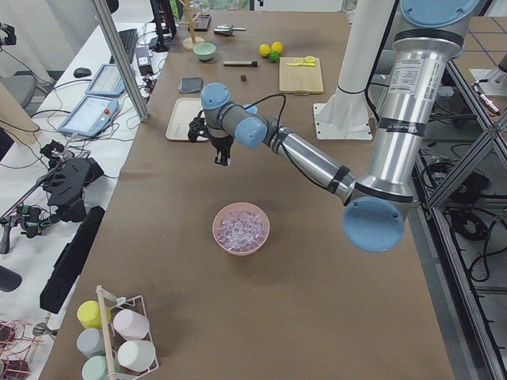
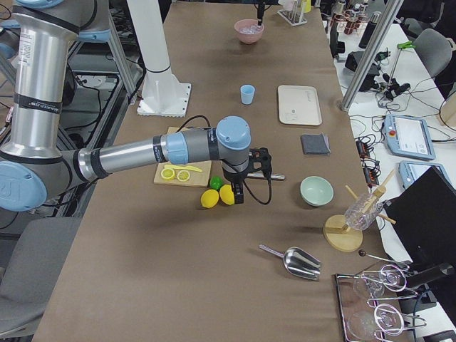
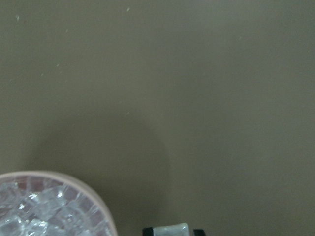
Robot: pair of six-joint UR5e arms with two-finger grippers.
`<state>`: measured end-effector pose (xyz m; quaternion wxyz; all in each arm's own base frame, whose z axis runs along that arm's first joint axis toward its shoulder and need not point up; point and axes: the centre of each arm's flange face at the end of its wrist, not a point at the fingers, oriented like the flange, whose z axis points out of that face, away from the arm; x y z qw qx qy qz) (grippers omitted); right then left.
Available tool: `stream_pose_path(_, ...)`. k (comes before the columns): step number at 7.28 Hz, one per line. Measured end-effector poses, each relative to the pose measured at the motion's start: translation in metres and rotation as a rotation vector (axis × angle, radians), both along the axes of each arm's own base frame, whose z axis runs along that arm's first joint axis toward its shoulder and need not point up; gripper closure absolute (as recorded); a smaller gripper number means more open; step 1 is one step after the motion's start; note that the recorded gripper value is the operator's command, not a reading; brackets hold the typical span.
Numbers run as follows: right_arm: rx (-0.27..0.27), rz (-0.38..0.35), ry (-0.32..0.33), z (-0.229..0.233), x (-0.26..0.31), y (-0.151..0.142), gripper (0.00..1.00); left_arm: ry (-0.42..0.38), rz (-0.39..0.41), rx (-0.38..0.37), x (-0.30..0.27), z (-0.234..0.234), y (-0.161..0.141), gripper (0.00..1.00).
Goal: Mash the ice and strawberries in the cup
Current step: 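Lift the cube with the left gripper and carry it to the blue cup, then lower the cube over the blue cup and open the left gripper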
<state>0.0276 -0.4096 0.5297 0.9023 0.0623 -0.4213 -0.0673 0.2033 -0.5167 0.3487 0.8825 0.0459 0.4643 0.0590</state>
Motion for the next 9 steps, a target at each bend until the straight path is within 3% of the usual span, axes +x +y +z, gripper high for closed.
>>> stream_pose_path(6,-0.002,-0.001,0.001,0.001,0.0,0.0,0.0,0.009,-0.064,-0.094,0.242,-0.177,0.005,1.0)
stream_pose_path(9,-0.002,-0.002,0.001,0.002,0.0,0.0,0.0,-0.009,-0.084,-0.114,0.312,-0.206,0.034,1.0)
